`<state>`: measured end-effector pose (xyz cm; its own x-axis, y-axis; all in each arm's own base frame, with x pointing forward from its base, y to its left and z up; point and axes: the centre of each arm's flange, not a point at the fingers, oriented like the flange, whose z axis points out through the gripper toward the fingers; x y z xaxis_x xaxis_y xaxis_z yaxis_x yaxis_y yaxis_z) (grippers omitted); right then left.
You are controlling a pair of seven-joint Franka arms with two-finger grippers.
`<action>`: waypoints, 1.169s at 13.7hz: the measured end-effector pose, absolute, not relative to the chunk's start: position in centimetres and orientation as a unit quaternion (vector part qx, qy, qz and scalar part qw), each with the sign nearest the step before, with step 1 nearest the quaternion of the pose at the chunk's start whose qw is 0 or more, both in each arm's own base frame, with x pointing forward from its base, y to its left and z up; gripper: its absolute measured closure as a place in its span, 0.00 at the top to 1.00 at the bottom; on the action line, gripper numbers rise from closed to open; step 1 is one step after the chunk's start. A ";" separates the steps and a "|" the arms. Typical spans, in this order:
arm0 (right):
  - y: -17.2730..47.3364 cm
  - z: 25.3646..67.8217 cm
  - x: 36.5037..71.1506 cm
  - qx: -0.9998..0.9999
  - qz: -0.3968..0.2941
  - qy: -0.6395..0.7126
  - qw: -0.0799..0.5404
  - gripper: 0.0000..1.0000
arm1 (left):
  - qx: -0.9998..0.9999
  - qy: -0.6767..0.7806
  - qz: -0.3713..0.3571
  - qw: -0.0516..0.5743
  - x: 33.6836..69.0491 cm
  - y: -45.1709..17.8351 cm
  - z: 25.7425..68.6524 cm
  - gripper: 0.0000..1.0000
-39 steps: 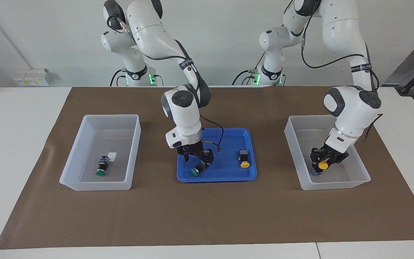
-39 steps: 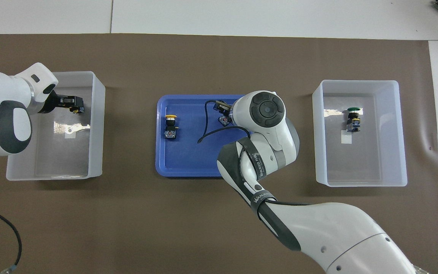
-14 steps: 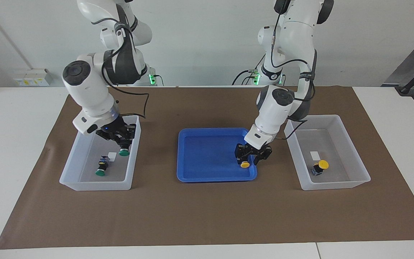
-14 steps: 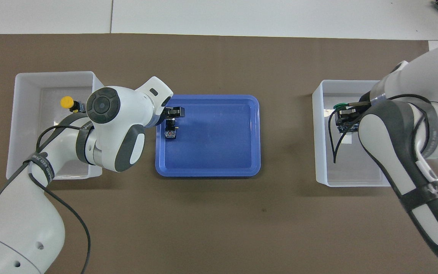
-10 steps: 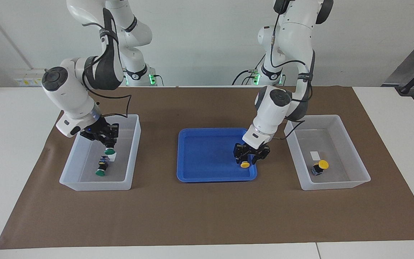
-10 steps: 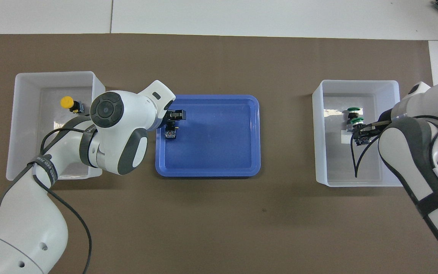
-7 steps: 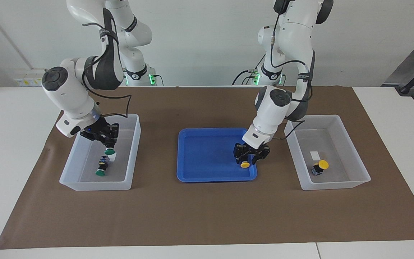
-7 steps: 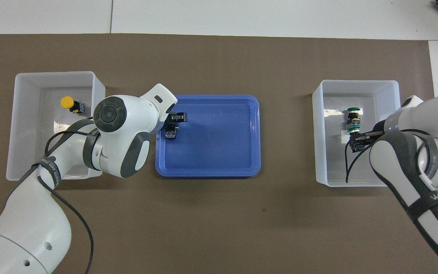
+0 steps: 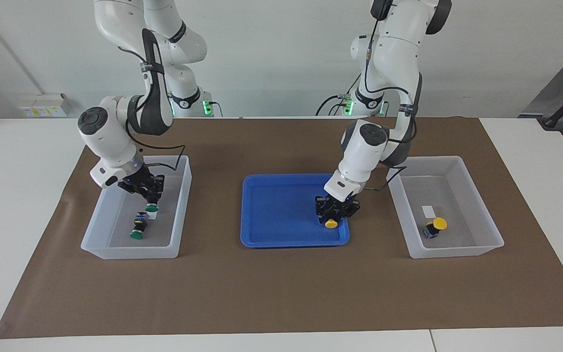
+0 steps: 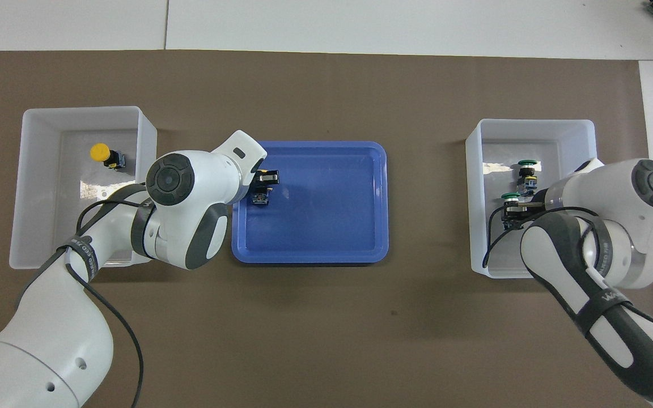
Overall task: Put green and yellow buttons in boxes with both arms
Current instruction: 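Grasp the black button with yellow top using the left gripper, then carry the black button into the bin while the right gripper withdraws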
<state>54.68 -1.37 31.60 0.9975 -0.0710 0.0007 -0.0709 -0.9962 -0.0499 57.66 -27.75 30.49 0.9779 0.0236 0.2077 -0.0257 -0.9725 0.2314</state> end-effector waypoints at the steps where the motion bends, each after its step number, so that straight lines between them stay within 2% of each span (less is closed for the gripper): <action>1: -1.0 31.6 54.8 -0.999 -0.003 0.038 0.025 0.41 | 0.987 0.001 0.108 0.119 57.9 -27.7 30.8 0.33; 4: -0.3 33.0 55.8 -0.999 -0.021 0.039 0.025 0.68 | 0.985 0.006 0.119 0.122 59.2 -27.6 32.6 0.33; 6: -0.3 35.7 57.0 -0.998 -0.034 0.036 0.025 0.93 | 0.986 0.013 0.115 0.119 60.8 -27.0 34.7 0.33; 7: -0.3 37.2 57.6 -0.999 -0.034 0.031 0.022 1.00 | 0.987 0.020 0.111 0.116 61.8 -26.2 36.2 0.33; 12: -0.5 46.6 58.8 -1.000 -0.025 0.011 0.002 1.00 | 0.990 0.054 0.092 0.096 67.1 -16.1 43.7 0.33; 16: -1.1 55.6 56.5 -1.000 -0.010 0.014 0.006 1.00 | 0.994 0.003 0.081 0.072 68.6 -4.5 44.4 0.33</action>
